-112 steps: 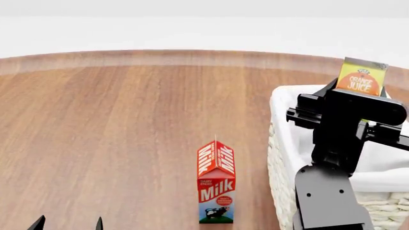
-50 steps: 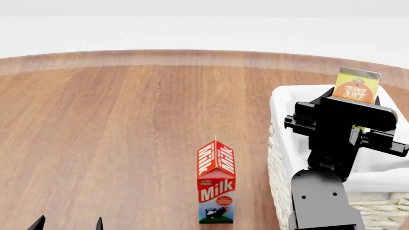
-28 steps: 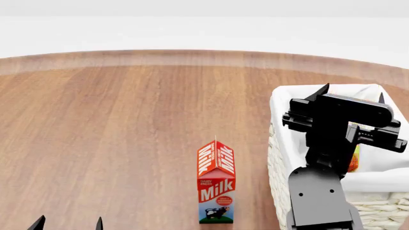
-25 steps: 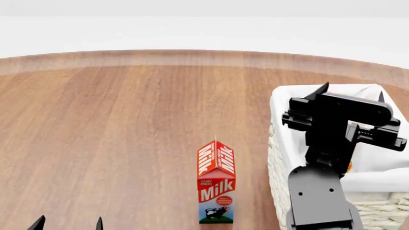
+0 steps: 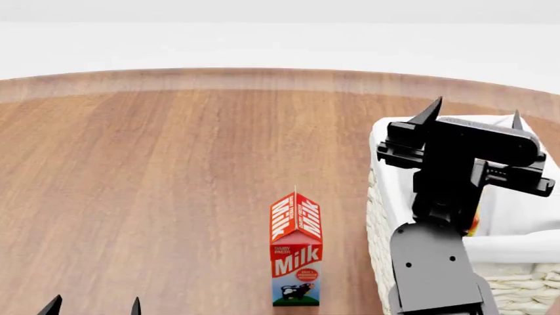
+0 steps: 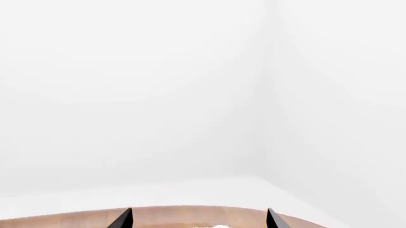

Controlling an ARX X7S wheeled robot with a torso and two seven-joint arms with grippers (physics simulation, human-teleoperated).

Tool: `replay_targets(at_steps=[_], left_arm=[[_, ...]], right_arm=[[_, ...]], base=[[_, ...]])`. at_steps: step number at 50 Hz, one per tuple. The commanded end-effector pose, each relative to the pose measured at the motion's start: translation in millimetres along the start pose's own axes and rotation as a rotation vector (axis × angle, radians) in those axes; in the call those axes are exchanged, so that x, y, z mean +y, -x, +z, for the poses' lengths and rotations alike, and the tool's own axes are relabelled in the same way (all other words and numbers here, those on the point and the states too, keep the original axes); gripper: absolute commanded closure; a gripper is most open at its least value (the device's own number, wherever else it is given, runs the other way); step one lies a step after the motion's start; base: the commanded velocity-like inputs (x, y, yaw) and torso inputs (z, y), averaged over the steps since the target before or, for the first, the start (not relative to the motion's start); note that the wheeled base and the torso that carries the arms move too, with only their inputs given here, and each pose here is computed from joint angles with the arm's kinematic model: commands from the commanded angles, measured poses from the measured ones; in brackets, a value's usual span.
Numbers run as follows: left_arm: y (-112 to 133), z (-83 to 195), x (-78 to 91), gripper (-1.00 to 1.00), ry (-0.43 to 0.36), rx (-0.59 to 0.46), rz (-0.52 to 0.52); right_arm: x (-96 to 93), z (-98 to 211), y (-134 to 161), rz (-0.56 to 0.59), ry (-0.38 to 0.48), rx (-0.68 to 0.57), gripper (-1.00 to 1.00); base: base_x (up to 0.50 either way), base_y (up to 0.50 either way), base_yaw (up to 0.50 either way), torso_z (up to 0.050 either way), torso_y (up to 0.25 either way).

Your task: Pick up the orange juice, and put it in the basket.

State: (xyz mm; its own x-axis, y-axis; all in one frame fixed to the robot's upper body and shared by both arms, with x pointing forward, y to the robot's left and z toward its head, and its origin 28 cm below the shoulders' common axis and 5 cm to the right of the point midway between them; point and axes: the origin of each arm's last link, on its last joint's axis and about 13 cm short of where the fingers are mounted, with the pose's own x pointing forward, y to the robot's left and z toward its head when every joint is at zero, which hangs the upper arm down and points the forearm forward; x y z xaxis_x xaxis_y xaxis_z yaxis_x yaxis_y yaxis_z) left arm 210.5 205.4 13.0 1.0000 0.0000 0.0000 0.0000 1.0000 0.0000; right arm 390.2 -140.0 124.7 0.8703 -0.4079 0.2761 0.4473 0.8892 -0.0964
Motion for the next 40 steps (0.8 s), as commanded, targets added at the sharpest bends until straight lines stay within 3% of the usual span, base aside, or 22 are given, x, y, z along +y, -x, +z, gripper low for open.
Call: replay_targets(at_steps=[1, 17, 40], left_arm=[[0.0, 0.0, 0.0, -1.0, 0.0, 0.0, 0.0], [0.0, 0.0, 0.0, -1.0, 0.0, 0.0, 0.0], [0.0, 0.0, 0.0, -1.0, 0.0, 0.0, 0.0]], right_arm=[[-2.2, 14.7, 8.6, 0.036, -0.053, -0.054, -1.0], [-16.2, 46.1, 31.7, 0.092, -0.139, -0.162, -1.0], [-17.4, 70.1, 67.8, 0.202, -0.21, -0.263, -1.0]], base=[[0.0, 0.0, 0.0, 0.0, 0.0], [0.0, 0.0, 0.0, 0.0, 0.0], [0.0, 0.0, 0.0, 0.0, 0.0]])
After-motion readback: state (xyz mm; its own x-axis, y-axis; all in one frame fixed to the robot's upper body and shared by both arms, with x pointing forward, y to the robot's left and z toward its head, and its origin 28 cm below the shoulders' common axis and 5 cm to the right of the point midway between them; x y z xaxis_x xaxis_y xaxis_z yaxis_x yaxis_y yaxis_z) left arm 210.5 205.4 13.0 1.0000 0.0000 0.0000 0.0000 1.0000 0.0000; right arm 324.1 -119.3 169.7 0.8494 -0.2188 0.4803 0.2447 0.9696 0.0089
